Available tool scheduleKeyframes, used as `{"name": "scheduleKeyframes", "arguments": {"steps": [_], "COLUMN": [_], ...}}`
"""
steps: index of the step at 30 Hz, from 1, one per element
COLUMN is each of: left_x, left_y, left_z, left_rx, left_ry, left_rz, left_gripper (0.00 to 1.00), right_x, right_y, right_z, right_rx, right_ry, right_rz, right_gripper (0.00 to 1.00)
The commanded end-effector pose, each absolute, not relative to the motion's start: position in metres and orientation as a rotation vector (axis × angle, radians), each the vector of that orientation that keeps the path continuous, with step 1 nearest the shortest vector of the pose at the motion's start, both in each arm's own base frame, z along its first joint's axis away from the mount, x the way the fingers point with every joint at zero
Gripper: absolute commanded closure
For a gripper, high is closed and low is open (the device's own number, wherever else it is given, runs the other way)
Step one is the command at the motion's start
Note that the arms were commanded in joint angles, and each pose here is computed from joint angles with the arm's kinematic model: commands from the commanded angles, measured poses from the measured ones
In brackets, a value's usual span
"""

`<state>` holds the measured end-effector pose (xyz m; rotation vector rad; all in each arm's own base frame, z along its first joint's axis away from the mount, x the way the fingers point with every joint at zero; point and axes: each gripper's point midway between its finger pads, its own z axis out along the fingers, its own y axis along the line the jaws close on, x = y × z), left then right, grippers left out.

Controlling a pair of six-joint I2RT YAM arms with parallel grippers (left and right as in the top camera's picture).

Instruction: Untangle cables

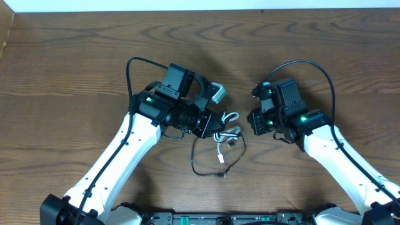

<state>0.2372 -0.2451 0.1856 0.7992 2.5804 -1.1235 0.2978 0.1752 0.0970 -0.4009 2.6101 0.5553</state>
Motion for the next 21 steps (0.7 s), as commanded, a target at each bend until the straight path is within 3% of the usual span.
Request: {"name": "scheduleKeyframes", "arguments": {"steps": [1,15,17,21], "left_x": [0.229,0.223,0.233,0.255], "left_y": [-0.251,-0.26,-0.256,-0.238], "left_z": [0.197,0.21,0.205,0.186], "left_rx": [0.877,0.905,0.888,0.801], "left_ry": [2.508,2.434,2.443,2.529], "left_rz": [-1.21,-1.336,-1.255,-1.009], "left_gripper": [0.92,0.92,0.92,0.9], "right_x": [0.279,0.26,0.261,0.282], "right_y": [0.219,0.255,0.252,0.219], "right_z": [0.127,0.169,0.164,0.128], "right_rx": [-0.723,-0.955,-0.941,-0.729], "right_ry": [2.43,2.127,2.16,2.413], "right_rz": [0.89,1.211,1.183,0.87], "right_gripper": [0.8,0.78,0.77,0.87]}}
